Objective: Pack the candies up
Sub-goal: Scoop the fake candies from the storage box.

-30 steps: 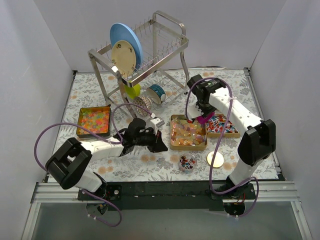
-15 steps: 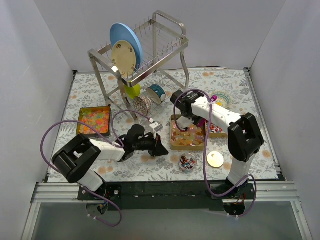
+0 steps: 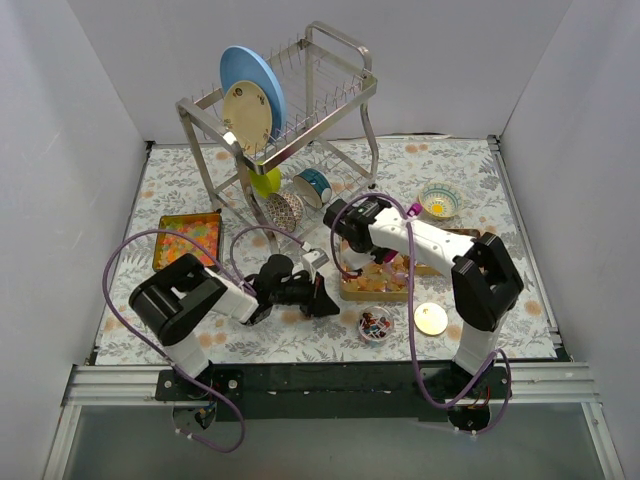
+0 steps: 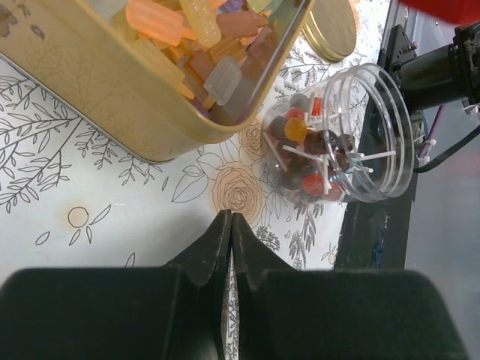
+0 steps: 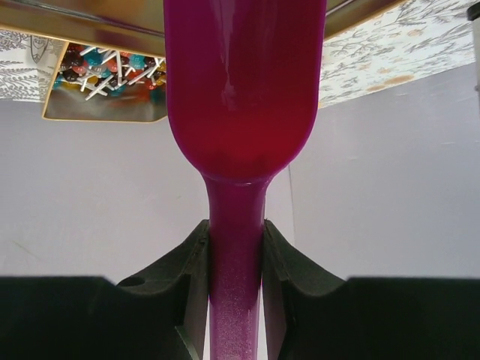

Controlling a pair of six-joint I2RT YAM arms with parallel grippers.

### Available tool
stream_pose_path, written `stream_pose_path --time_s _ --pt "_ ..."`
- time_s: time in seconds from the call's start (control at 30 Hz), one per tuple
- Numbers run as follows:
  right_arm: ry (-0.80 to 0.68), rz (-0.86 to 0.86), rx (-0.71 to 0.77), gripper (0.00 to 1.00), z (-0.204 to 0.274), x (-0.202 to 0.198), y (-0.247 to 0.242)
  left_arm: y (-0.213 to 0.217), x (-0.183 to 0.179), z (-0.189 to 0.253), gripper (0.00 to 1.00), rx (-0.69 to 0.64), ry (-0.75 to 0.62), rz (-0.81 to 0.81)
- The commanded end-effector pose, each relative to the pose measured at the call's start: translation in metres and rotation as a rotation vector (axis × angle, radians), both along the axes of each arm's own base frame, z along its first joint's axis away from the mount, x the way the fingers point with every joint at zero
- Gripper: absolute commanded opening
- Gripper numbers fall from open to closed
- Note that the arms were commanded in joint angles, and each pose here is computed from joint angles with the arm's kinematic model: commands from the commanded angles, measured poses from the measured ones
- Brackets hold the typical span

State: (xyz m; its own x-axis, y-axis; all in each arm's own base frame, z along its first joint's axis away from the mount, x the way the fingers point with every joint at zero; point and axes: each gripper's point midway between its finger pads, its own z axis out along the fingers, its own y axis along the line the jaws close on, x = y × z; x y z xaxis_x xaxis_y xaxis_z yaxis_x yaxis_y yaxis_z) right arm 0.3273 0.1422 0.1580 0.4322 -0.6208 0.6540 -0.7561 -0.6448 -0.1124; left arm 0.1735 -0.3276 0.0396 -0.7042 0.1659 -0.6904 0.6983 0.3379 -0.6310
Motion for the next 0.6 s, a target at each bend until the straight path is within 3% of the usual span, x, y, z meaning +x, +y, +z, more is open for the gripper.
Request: stream_pose_path --time_s 0.0,0.37,0.57 --pt "0.224 -0.020 0.092 0.01 -0.043 -0.031 0.000 -0.015 0.008 0.008 0.00 -0.057 -0.030 -0.019" --pt "0.231 -0.015 0.154 0.01 -0.060 -0.004 -0.032 -0.030 0.025 0.008 0.00 -0.090 -0.040 -0.005" --pt "0.223 -0.030 0.173 0.01 -0.058 0.008 -0.012 -0.038 0.030 0.012 0.00 -0.109 -0.022 -0.005"
